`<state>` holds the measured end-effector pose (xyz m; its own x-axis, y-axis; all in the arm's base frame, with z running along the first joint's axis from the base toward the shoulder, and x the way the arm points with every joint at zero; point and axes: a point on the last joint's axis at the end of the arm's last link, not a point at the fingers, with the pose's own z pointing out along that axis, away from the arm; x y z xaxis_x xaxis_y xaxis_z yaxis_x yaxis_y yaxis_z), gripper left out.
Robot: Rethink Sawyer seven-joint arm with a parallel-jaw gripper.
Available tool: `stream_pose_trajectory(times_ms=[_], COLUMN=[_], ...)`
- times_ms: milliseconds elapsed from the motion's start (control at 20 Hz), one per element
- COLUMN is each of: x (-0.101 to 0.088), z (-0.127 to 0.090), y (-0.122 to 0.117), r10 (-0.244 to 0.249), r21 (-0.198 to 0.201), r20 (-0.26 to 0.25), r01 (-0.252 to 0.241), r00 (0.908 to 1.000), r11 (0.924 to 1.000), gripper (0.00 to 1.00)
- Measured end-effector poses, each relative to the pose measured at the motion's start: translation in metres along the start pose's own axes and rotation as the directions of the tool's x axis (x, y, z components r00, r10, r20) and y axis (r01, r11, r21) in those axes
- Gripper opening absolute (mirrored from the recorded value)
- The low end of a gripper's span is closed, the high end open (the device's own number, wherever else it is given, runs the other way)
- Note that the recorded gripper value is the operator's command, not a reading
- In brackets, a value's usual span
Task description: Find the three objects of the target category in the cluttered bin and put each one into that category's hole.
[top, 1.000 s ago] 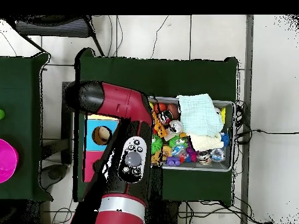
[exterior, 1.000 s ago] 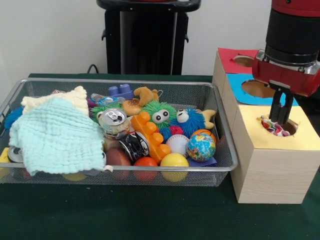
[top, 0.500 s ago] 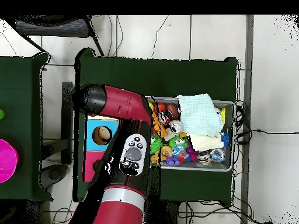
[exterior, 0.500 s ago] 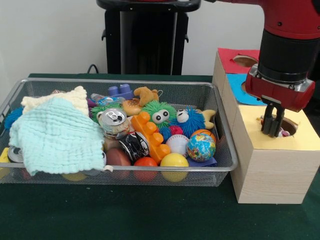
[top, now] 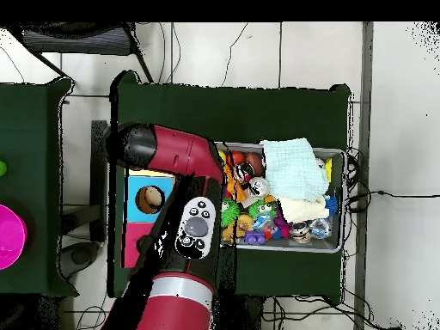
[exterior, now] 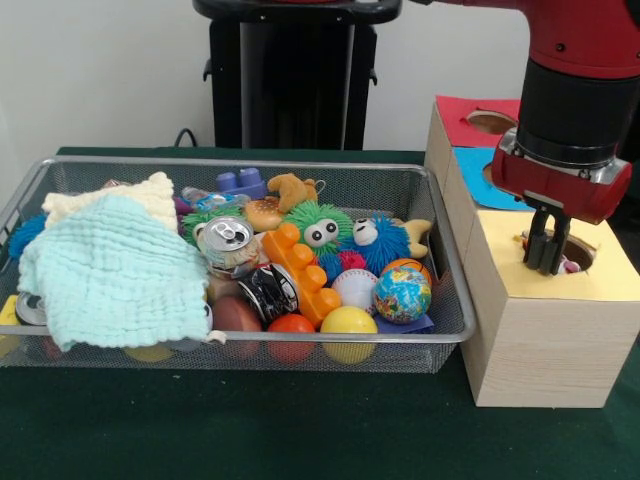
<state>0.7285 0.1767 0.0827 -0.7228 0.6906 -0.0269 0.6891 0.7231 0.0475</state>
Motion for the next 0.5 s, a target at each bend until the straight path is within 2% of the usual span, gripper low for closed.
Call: stream_pose_trajectory(times_ms=[500], x=[0.0018], z=[-0.0069], y=[0.0016], r10=[0.002], r21=[-0.01], r20=[-0.002], r01=[-0.002], r00=[1.0], r11=[1.0], gripper=[0.0])
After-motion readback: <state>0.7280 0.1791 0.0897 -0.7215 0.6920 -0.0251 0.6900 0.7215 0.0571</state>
